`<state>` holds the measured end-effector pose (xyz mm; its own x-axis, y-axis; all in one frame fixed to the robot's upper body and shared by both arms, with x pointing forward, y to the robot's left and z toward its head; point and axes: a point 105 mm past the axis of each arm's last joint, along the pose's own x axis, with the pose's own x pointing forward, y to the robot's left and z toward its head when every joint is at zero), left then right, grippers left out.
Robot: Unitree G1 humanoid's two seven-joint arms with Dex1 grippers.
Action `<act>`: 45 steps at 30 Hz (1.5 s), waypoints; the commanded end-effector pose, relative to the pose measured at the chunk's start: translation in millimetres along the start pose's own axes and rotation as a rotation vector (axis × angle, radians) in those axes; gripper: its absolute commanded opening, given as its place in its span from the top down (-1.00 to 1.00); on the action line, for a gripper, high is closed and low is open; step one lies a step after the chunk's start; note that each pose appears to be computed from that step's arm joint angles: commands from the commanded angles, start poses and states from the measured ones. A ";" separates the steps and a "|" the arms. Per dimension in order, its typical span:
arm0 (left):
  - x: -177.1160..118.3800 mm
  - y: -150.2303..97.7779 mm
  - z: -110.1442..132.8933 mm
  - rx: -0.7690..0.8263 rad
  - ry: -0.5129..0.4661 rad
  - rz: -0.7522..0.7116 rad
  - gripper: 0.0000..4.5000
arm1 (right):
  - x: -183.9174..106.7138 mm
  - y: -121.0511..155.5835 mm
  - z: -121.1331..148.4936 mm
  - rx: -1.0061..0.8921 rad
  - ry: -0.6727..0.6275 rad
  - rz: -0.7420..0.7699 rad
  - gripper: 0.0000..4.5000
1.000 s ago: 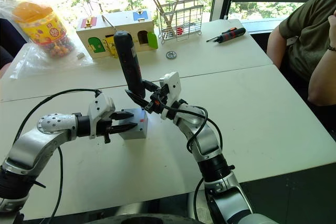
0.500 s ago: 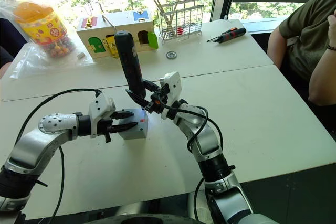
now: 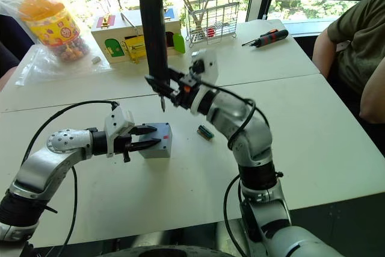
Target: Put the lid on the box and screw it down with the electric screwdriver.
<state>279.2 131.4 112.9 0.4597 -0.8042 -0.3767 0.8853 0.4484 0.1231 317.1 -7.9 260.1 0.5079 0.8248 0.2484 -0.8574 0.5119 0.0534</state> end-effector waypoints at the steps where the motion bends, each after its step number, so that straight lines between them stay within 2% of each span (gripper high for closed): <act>1: 5.8 -3.2 -23.2 -0.053 0.078 -0.009 0.20 | -0.4 -1.1 27.2 0.033 -0.068 -0.012 0.22; 3: 7.5 -1.8 -20.8 -0.055 0.064 -0.006 0.20 | -0.1 -6.4 28.9 0.057 -0.058 -0.037 0.22; 5: 8.7 1.2 -15.3 -0.059 0.040 0.003 0.20 | 0.3 -18.7 24.8 0.070 0.019 -0.114 0.22; 8: 7.1 7.2 6.5 -0.083 -0.043 0.012 0.20 | -5.1 -29.6 27.0 0.092 0.119 -0.132 0.22; 10: 3.2 10.1 23.4 -0.085 -0.090 0.004 0.20 | -13.0 -37.5 36.8 0.096 0.141 -0.139 0.22; 12: -3.2 11.5 40.8 -0.027 -0.099 -0.023 0.20 | -28.9 -52.5 53.2 0.040 0.172 -0.168 0.22; 14: -8.0 10.4 51.6 0.048 -0.075 -0.053 0.20 | -48.5 -68.6 58.0 0.015 0.282 -0.207 0.22; 16: -11.3 5.9 58.8 0.109 -0.052 -0.089 0.20 | -70.4 -89.5 51.6 0.030 0.424 -0.297 0.22; 18: -14.3 -4.1 68.8 0.157 -0.047 -0.148 0.20 | -101.7 -109.9 37.4 0.129 0.583 -0.398 0.22; 20: -14.6 -14.2 75.5 0.203 -0.038 -0.199 0.20 | -129.8 -117.5 24.6 0.225 0.706 -0.447 0.22; 24: -10.8 -29.4 75.7 0.276 0.001 -0.284 0.20 | -166.8 -122.2 -6.9 0.428 0.880 -0.480 0.22; 27: -7.0 -33.4 76.0 0.291 0.003 -0.302 0.20 | -177.6 -124.7 -19.2 0.507 0.940 -0.496 0.22; 33: -2.6 -40.0 68.5 0.278 0.012 -0.310 0.20 | -187.4 -139.4 -46.2 0.643 1.005 -0.606 0.22; 41: -1.4 -41.7 62.1 0.241 0.010 -0.283 0.20 | -189.8 -147.5 -62.6 0.657 1.053 -0.655 0.22; 43: -1.1 -40.6 58.9 0.208 0.011 -0.274 0.18 | -191.4 -149.6 -65.9 0.637 1.071 -0.666 -0.23; 44: -1.6 -39.8 57.7 0.184 0.009 -0.278 0.18 | -191.3 -149.6 -66.6 0.629 1.077 -0.660 -0.33; 45: -2.1 -36.6 58.8 0.164 -0.006 -0.266 0.18 | -190.8 -149.1 -66.8 0.624 1.081 -0.654 -0.51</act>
<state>248.5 91.1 154.5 0.1895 -0.8773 -0.4409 0.9785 0.1316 0.1588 350.5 -220.9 140.0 0.3763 0.4443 -0.8131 -0.1896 0.8959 0.4018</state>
